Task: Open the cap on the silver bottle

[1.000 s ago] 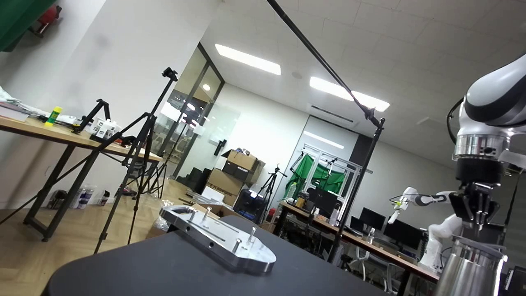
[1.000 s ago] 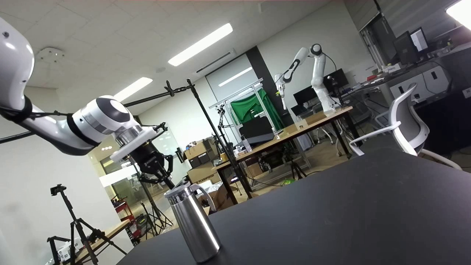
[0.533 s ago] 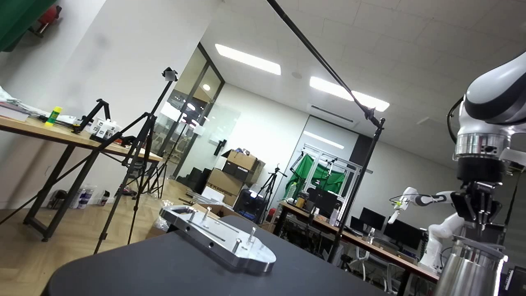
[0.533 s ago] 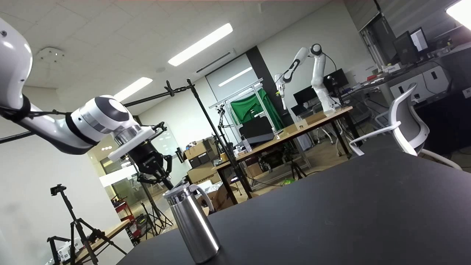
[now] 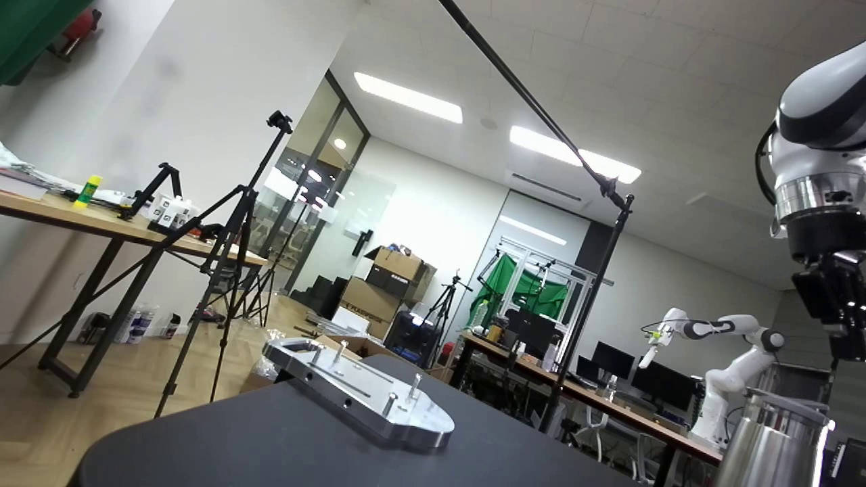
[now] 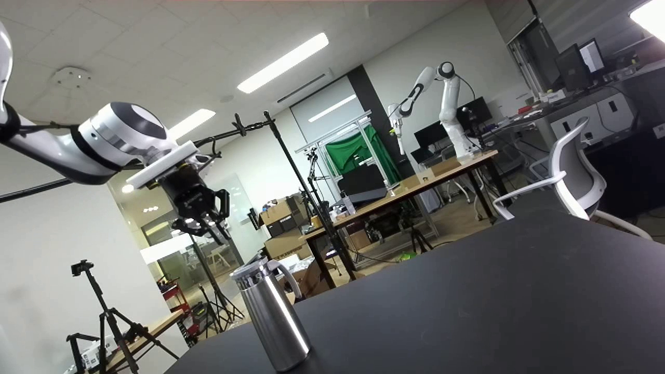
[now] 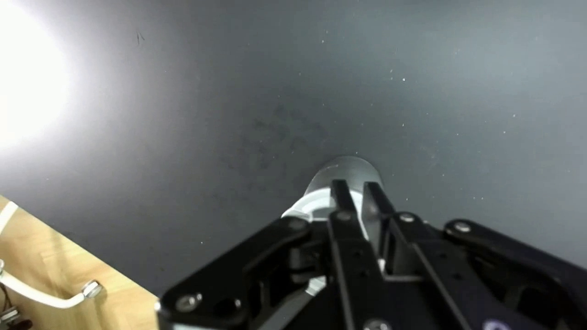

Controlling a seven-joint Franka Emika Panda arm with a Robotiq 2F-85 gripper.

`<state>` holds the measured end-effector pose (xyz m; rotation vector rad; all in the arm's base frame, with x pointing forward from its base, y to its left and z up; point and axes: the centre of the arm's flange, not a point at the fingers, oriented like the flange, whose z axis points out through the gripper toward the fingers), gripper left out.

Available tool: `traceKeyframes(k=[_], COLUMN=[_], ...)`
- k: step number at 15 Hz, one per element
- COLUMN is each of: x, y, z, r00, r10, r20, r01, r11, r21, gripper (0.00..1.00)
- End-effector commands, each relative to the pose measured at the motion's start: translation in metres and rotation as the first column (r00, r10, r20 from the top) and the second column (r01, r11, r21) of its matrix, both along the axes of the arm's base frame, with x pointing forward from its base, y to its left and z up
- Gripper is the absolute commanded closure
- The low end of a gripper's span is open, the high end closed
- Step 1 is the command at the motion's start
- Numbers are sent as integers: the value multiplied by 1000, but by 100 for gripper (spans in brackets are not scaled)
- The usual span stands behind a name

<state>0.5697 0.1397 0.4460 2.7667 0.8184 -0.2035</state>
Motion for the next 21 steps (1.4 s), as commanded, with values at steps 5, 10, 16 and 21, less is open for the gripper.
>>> traceKeyframes(k=[5, 10, 16, 21], x=[-13, -28, -43, -43], y=[-15, -27, -31, -30], z=[54, 55, 39, 35], r00=[994, 967, 922, 917], r10=[39, 79, 120, 126], r20=[-104, -240, -367, -379], r01=[-45, -104, -160, -167], r11=[998, 990, 984, 983], r21=[-50, -93, -79, -77], gripper=[27, 0, 0, 0])
